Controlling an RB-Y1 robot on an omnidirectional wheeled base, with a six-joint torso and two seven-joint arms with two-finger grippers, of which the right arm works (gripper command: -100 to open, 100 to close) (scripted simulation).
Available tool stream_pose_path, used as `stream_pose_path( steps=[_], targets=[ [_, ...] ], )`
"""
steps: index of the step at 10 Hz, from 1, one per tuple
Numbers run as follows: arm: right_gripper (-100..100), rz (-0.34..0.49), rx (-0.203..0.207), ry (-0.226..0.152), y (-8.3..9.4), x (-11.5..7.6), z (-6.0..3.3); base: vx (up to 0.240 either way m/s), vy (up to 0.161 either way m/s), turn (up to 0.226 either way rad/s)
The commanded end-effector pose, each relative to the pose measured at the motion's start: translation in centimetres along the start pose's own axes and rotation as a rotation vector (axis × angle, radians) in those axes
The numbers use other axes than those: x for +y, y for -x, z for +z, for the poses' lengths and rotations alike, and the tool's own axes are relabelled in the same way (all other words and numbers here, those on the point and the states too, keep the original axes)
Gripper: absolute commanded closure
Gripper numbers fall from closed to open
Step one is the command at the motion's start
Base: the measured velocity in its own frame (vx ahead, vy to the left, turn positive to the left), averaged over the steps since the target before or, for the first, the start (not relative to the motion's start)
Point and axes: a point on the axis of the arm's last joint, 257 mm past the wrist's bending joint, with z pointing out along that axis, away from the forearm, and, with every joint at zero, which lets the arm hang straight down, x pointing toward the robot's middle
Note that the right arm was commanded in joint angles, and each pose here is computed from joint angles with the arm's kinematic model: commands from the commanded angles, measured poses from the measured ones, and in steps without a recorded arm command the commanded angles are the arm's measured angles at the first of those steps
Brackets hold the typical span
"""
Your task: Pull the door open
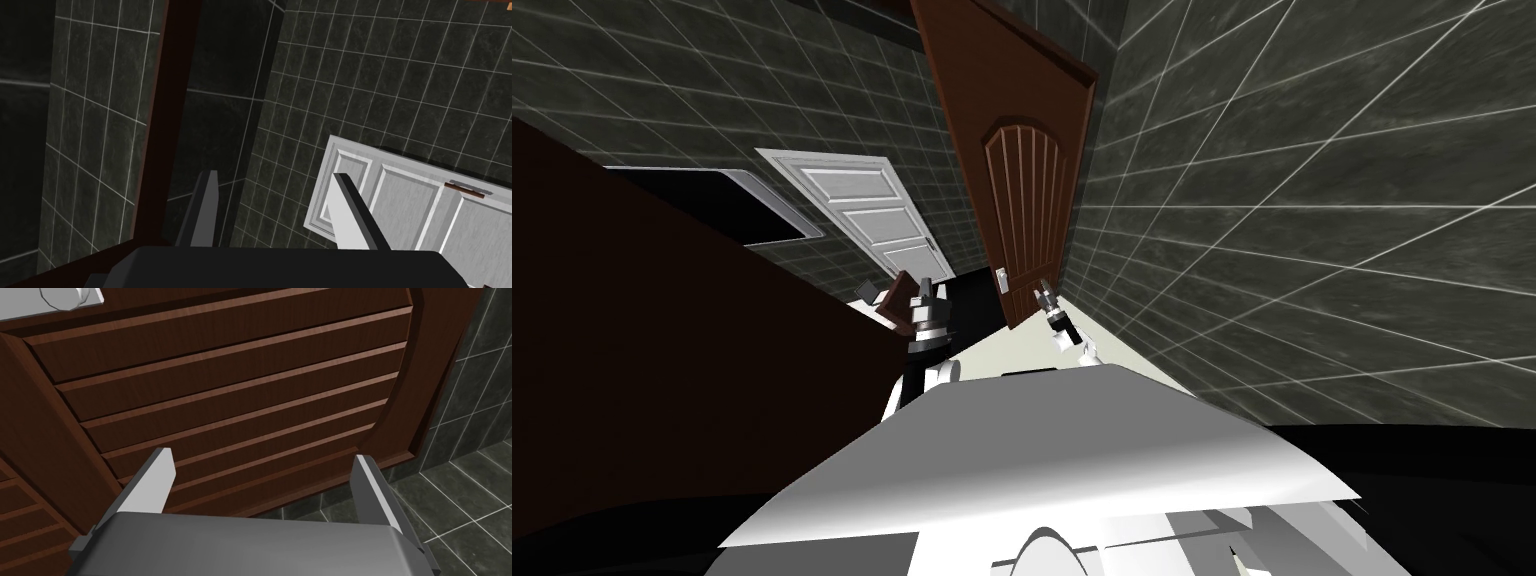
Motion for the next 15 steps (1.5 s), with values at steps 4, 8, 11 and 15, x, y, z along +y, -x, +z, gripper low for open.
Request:
stream_pose_path(
  steps=[4, 8, 11, 15],
  targets=[
    [-100, 0.018, 0.062, -0.069, -1.7, -3.4, 0.64, 0.078, 0.082, -0.067],
    [-100, 0.024, 0.121, -0.143, -3.1, -6.7, 0.99, 0.105, 0.102, -0.082],
    [-100, 0.022, 0.152, -0.186, -3.7, -8.5, 1.06, 0.073, 0.079, -0.061],
    [-100, 0.011, 0.195, -0.252, -4.3, -11.2, 1.03, 0.096, 0.091, -0.070]
  ],
)
